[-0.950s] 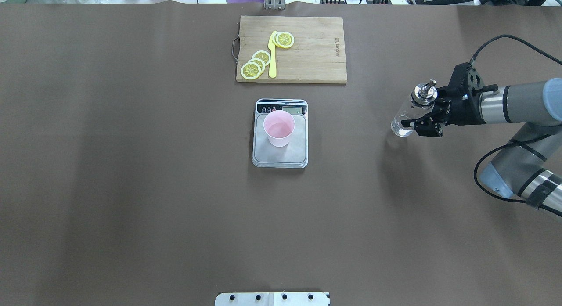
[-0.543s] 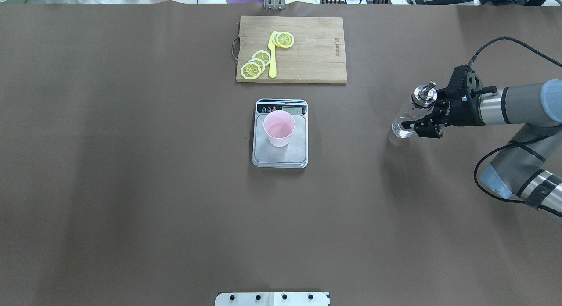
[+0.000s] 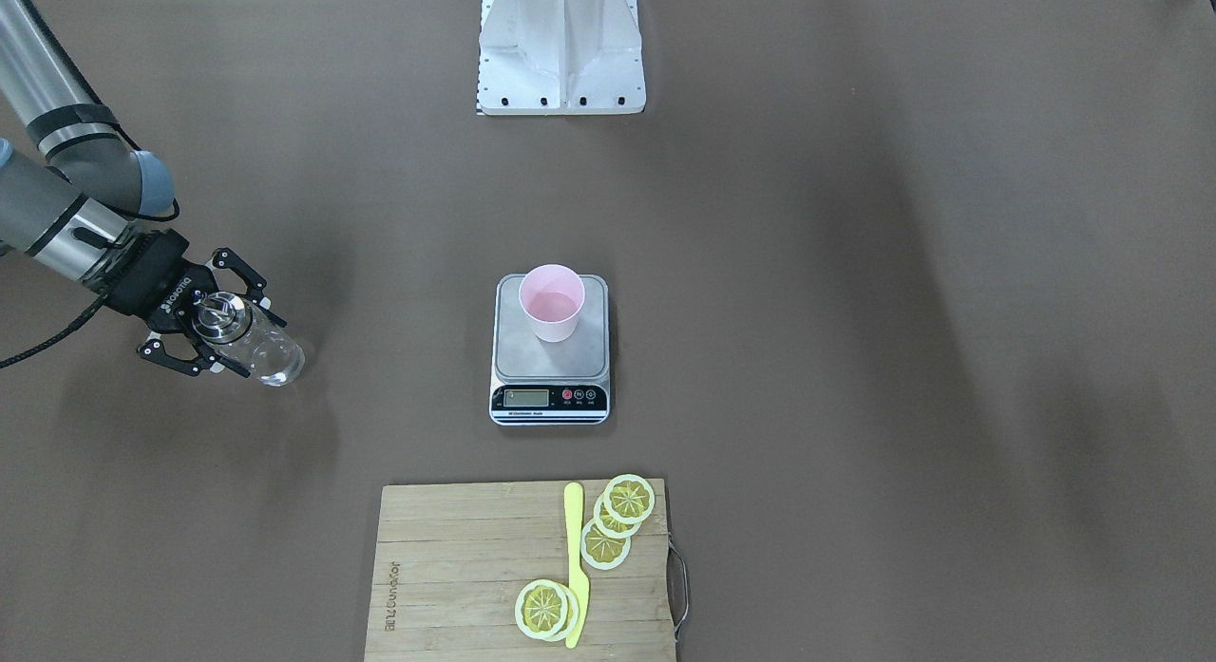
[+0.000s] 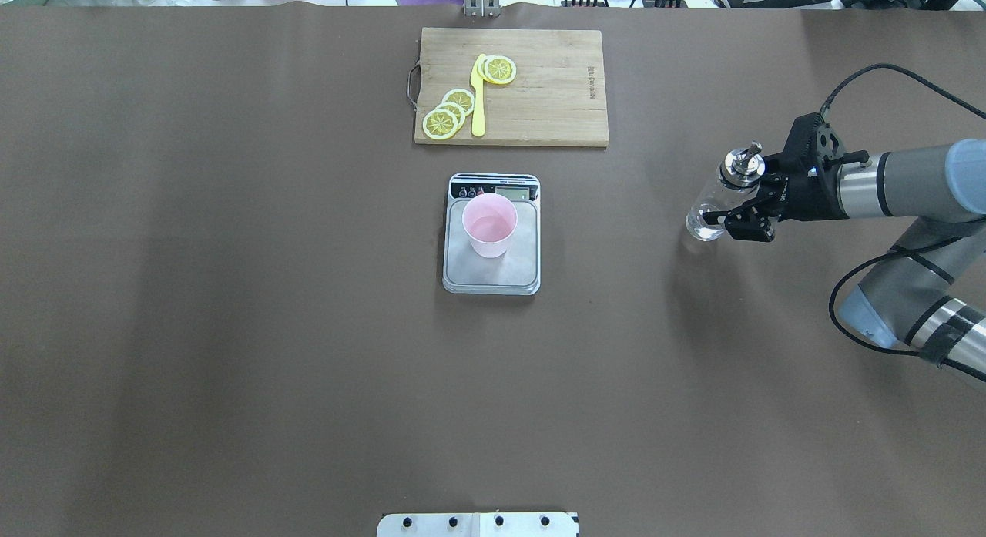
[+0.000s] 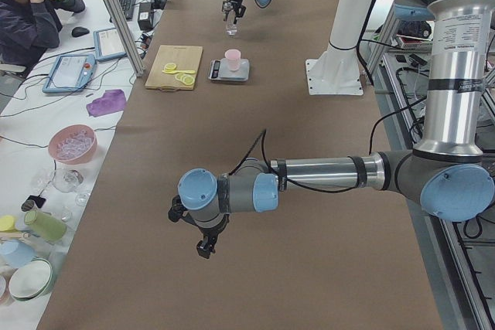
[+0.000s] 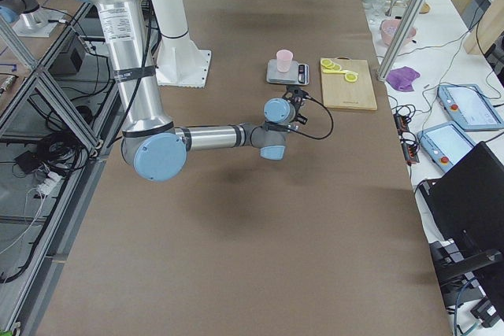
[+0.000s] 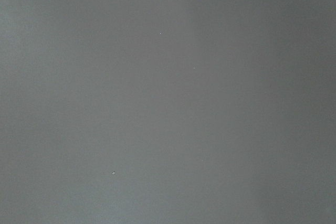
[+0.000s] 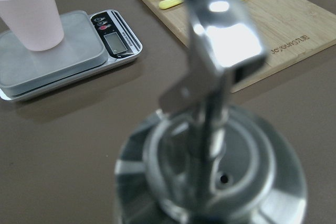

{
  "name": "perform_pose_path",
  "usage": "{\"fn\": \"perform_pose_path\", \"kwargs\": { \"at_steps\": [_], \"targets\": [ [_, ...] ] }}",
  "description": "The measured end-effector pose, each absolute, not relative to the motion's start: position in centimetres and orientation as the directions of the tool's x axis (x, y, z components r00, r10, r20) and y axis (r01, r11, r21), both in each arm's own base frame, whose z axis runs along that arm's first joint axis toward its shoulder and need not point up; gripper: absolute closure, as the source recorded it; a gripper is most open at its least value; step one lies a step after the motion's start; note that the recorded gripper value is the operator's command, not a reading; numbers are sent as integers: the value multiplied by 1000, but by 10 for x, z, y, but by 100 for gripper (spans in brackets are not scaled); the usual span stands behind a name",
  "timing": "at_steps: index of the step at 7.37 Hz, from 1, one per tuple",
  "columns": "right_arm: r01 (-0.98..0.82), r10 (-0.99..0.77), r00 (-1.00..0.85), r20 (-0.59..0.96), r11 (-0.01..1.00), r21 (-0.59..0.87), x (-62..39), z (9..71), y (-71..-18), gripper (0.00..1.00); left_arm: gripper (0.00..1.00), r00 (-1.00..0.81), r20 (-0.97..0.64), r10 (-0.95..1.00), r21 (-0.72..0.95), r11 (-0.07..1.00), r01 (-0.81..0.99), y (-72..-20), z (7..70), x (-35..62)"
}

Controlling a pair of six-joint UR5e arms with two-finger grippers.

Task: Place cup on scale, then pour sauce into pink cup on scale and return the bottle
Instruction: 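Lower the dispenser onto the table with the right gripper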

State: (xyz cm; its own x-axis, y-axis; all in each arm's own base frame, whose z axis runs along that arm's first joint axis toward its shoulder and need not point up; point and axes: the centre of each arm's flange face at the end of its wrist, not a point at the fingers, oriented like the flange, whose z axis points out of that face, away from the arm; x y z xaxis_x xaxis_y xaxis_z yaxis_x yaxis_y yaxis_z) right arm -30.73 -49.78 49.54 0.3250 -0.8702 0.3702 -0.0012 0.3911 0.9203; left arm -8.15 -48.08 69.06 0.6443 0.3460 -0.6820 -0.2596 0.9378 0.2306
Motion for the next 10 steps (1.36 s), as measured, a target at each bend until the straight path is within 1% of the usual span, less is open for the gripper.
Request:
{"fn": "perform_pose_path", "kwargs": {
  "at_steps": [5, 6, 7, 8, 9, 10],
  "targets": [
    [7, -867, 328, 374, 398, 917, -310, 502, -498, 100, 2, 644, -681, 348, 234, 937, -260, -483, 689, -82],
    [9, -867, 328, 375, 400, 916, -310, 503, -498, 73, 2, 644, -681, 348, 234, 937, -259, -483, 689, -82],
    [10, -867, 328, 375, 401, 916, -310, 504, -498, 33, 2, 644, -680, 349, 234, 937, -260, -483, 688, -82],
    [9, -866, 330, 376, 401, 916, -310, 504, -498, 9, 2, 644, -680, 349, 234, 937, -260, -483, 688, -82],
    [8, -864, 334, 377, 402, 916, -310, 504, -499, 2, 2, 645, -680, 349, 235, 937, -260, -484, 688, -82],
    [6, -861, 341, 377, 403, 915, -309, 504, -499, 2, 2, 645, -679, 351, 237, 936, -260, -484, 687, -82]
  ]
}}
